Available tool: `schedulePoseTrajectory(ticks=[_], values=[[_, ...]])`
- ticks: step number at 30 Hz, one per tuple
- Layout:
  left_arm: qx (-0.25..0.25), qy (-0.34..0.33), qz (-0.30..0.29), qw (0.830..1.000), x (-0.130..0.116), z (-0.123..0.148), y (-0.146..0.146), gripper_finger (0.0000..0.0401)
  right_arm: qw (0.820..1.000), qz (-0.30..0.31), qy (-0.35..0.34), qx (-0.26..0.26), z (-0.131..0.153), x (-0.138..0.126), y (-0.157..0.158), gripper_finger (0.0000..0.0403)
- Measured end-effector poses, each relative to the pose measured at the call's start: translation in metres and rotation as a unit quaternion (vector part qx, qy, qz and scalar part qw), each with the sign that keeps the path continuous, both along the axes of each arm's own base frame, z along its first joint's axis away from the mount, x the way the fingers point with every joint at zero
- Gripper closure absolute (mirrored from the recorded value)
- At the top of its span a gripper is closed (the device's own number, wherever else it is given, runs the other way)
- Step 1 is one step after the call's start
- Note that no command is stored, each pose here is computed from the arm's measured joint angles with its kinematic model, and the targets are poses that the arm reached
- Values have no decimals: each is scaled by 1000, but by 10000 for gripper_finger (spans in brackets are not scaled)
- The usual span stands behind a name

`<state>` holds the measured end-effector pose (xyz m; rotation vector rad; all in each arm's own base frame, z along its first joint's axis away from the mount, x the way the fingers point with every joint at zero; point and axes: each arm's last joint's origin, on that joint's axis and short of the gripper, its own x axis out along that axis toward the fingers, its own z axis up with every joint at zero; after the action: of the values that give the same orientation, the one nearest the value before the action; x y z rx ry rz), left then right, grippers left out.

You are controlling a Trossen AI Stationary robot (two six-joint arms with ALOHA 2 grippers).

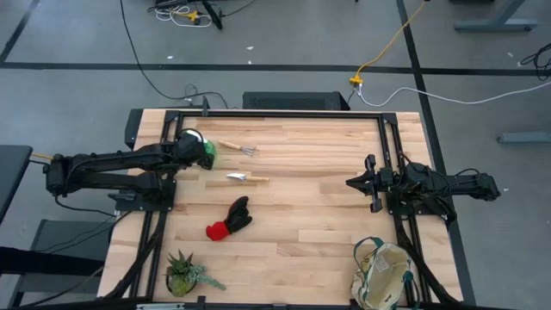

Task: Pick & Place Garden tools in Gardening bag
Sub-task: Put the green spray bottle into the gardening bag

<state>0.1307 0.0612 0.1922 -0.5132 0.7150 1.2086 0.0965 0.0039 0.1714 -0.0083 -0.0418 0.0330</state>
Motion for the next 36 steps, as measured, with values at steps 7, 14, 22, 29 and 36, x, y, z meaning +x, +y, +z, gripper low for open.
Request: schedulePoseTrajectory(ticks=[7,14,22,29,36], values=[[21,-14,8,1000,1,-11,1,177,1000,0,0,0,0,0,0,373],[48,-26,-14,998,5,-16,3,177,1000,0,0,0,0,0,0,373],[72,-21,-14,997,4,-21,4,177,1000,0,0,0,0,0,0,373],[73,-25,-11,997,3,-25,3,183,1000,0,0,0,0,0,0,373],[89,-22,-5,996,4,-24,4,223,1000,0,0,0,0,0,0,373]])
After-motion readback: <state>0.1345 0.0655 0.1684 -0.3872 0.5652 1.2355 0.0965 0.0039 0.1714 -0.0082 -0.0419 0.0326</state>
